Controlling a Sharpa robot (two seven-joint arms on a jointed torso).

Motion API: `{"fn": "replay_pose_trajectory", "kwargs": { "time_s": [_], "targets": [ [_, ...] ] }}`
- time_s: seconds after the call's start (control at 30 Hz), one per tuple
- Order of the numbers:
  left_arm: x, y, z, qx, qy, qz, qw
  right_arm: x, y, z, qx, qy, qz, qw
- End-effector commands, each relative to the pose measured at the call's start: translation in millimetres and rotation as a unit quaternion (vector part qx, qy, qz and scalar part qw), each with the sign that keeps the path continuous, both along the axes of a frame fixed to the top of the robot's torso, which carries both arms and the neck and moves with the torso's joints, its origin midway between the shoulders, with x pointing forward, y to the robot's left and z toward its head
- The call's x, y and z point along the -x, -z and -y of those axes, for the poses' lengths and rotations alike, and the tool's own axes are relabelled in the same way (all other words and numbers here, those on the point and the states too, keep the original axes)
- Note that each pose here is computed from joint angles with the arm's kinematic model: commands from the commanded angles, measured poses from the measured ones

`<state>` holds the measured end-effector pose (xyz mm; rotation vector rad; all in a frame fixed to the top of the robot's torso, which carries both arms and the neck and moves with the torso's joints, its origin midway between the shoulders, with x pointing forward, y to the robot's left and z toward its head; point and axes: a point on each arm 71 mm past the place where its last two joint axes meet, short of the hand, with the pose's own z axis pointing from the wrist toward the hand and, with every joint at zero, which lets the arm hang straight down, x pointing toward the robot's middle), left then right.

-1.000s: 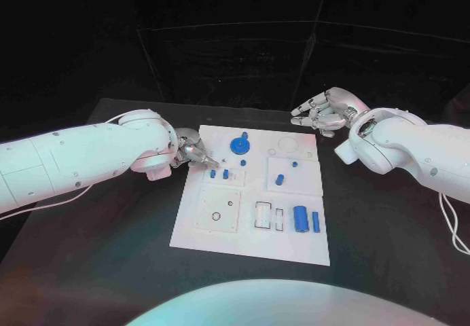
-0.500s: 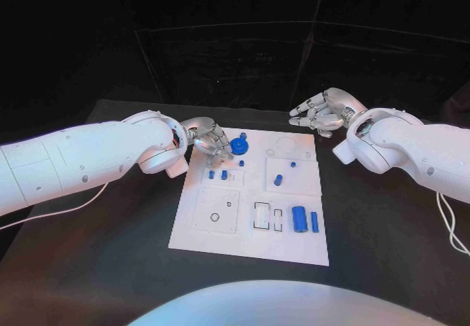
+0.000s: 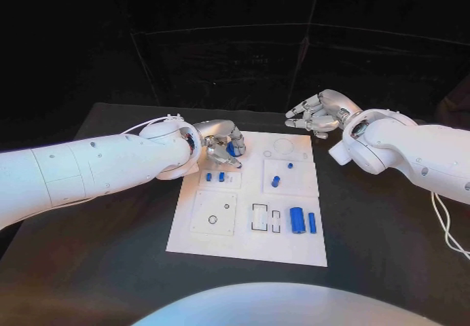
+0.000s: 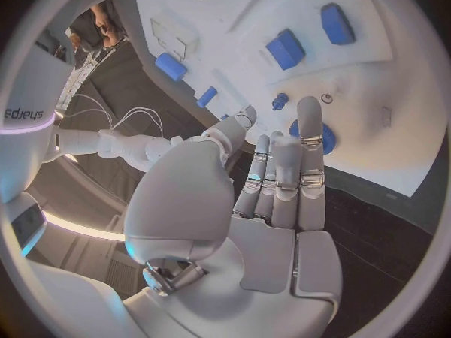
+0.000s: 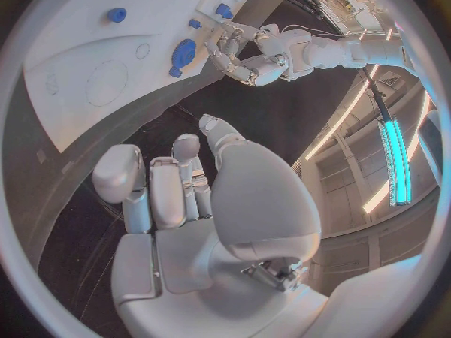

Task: Assemble the parts on the task board

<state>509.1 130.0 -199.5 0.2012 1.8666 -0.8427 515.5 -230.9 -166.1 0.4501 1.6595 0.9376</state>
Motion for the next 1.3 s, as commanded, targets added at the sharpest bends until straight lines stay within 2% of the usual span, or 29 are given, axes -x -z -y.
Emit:
{"fn": "replay_pose_trajectory", "kwargs": {
  "time_s": [0.03, 0.3, 0.7, 1.3],
  "targets": [
    [-1.4, -0.8, 6.3, -0.052, 0.031, 0.061, 0.996, 0.0, -1.6, -2.1, -0.003, -0.004, 0.003, 1.000],
    [-6.7, 5.6, 11.8, -0.087, 0.030, 0.059, 0.994, -0.2, -1.5, -3.5, -0.003, -0.006, 0.003, 1.000],
    [-7.1, 14.7, 18.2, -0.119, 0.035, 0.043, 0.991, -0.2, -1.5, -5.0, -0.004, -0.008, 0.003, 1.000],
    [-6.3, 21.6, 27.2, -0.137, 0.036, 0.025, 0.990, -0.6, -1.3, -6.8, -0.004, -0.009, 0.003, 1.000]
  ]
}}
